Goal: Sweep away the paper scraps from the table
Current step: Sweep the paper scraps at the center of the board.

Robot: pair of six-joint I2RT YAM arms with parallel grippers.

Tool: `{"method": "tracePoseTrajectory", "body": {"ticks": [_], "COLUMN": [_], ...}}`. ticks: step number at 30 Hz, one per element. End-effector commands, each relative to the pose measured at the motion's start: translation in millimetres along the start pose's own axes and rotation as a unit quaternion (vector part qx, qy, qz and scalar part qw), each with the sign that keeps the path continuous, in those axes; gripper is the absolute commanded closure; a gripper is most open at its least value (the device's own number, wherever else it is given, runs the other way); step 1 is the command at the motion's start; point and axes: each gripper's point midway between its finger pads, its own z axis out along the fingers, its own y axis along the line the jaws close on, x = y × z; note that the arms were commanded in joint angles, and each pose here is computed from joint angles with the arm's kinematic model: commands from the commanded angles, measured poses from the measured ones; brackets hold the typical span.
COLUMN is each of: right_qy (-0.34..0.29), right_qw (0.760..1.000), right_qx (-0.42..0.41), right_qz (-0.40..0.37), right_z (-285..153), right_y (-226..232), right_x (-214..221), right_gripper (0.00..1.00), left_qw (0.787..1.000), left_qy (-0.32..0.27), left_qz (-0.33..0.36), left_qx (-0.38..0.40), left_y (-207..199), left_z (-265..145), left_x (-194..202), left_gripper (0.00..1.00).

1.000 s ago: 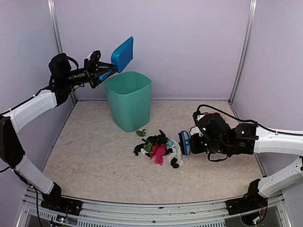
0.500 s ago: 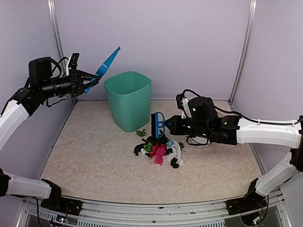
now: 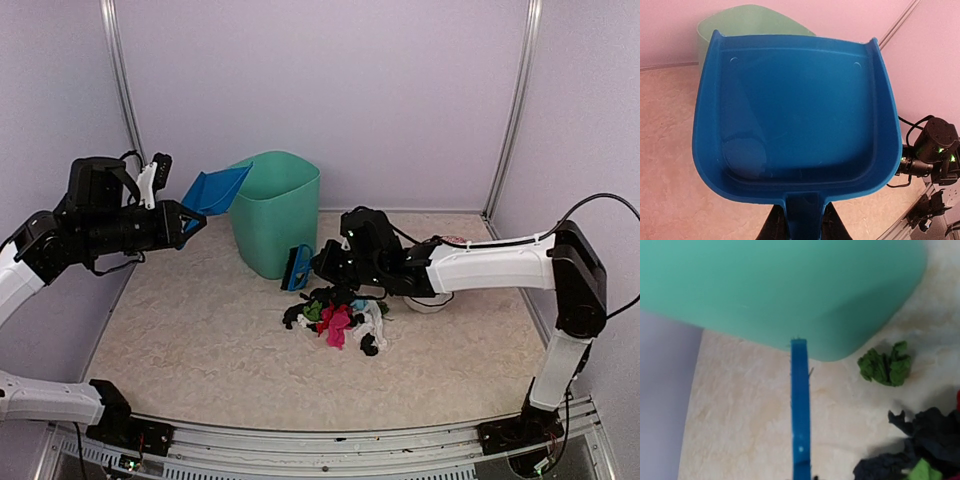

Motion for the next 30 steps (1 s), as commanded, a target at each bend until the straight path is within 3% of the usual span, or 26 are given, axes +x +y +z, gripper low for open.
{"method": "tracePoseTrajectory", "body": {"ticks": [1, 16, 30], "right_qy": [-0.003, 0.039, 0.070], "right_qw": [0.998, 0.986, 0.967], "right_qx": [0.014, 0.065, 0.134], "right_qz": [0.062, 0.145, 0.206], "right_z": [25, 85, 49], "right_y": [-4, -41, -115], "right_x": [-4, 20, 40], "right_gripper": [1.00, 1.00, 1.00], "left_qw": [0.998, 0.998, 0.997], "left_qy": [-0.007, 0.028, 0.047], "left_qz": [0.016, 0.025, 0.036], "left_qx": [-0.055, -0.050, -0.051], "left_y": [15, 7, -2], "left_z": [-9, -9, 5], "left_x": [12, 43, 54], "left_gripper": [1.00, 1.00, 1.00]}}
